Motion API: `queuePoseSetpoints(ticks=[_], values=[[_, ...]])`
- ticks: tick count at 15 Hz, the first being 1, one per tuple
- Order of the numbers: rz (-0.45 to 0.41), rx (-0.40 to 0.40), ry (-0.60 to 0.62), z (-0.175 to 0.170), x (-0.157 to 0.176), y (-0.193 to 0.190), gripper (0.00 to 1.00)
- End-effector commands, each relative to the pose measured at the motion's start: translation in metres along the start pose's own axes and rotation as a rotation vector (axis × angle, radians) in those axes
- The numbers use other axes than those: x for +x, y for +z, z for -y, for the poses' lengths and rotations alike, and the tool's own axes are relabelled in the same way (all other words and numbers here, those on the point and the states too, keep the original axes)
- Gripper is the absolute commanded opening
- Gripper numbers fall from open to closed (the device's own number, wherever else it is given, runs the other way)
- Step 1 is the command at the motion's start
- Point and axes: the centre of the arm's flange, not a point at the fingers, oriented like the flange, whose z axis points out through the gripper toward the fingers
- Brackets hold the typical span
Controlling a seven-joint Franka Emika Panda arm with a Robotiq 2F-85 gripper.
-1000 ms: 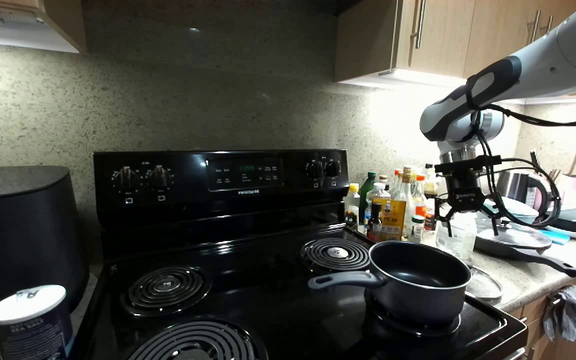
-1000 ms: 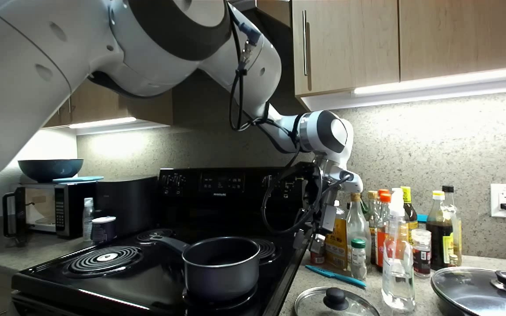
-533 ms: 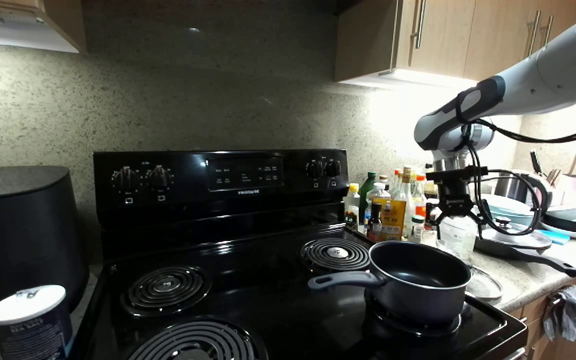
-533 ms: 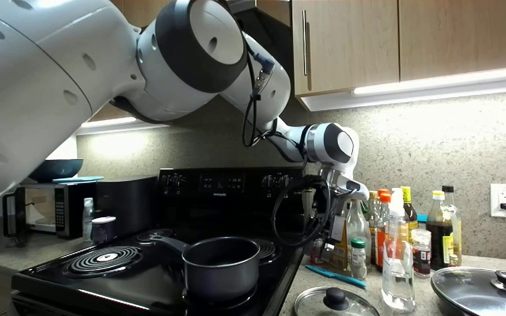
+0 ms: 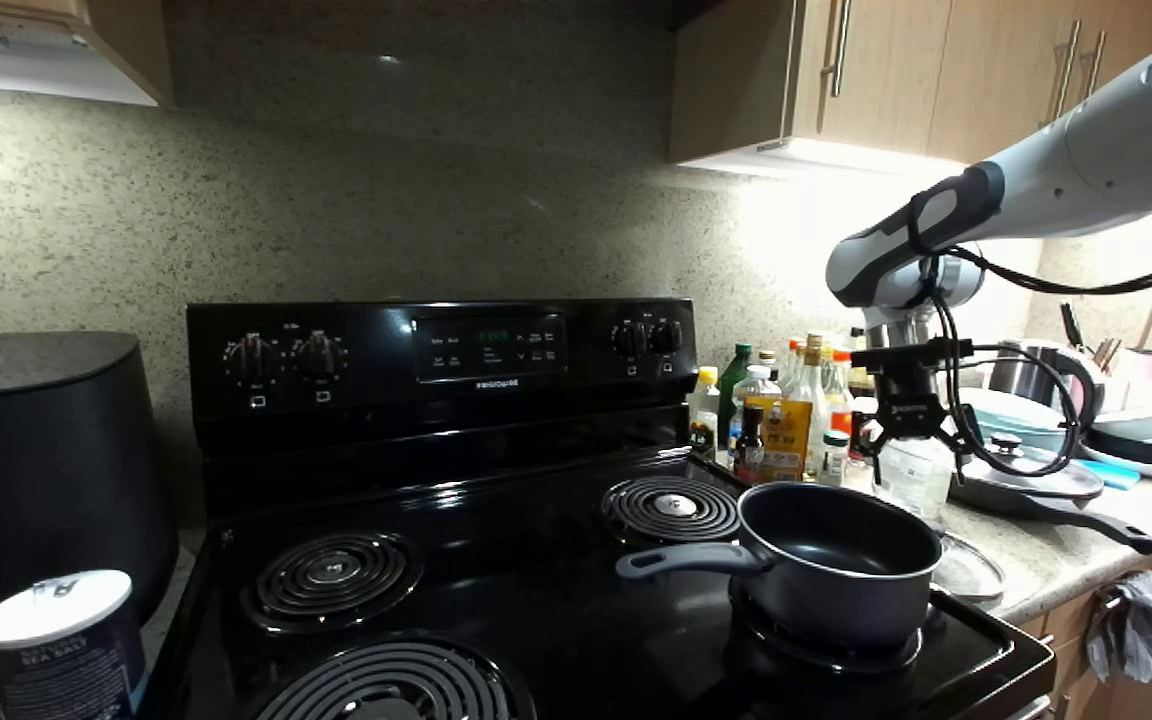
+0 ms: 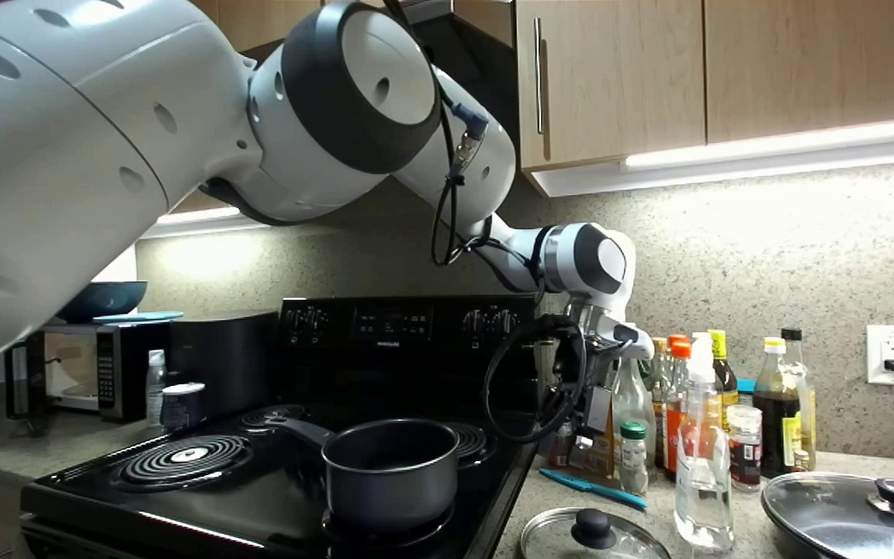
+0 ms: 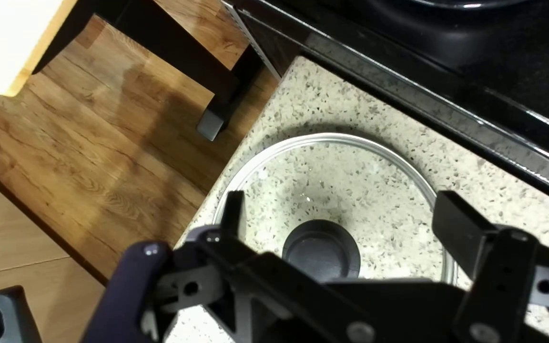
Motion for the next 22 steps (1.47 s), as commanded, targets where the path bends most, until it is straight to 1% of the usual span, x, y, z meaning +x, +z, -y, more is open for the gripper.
queuePoseSetpoints(ticks=[1,4,8,9,10,12,16,18,20,22], values=[[0.04,0.009,0.024,0.006,0.019,0.0,1.0],[0.059,0.011,0.02,0.01,0.039,0.003,1.0],[0.097,0.018,0.054,0.012,0.06,0.008,1.0],[0.102,0.024,0.073,0.01,0.06,0.007,1.0],[0.066,0.001,0.035,0.001,0.047,0.019,1.0],[0.072,0.006,0.046,0.001,0.053,0.02,1.0],[0.071,0.007,0.049,0.002,0.053,0.017,1.0],[0.014,0.066,0.065,0.01,0.06,0.024,1.0],[-0.073,0.142,0.052,0.027,0.068,0.035,1.0],[-0.091,0.206,0.04,0.052,0.07,0.052,1.0]])
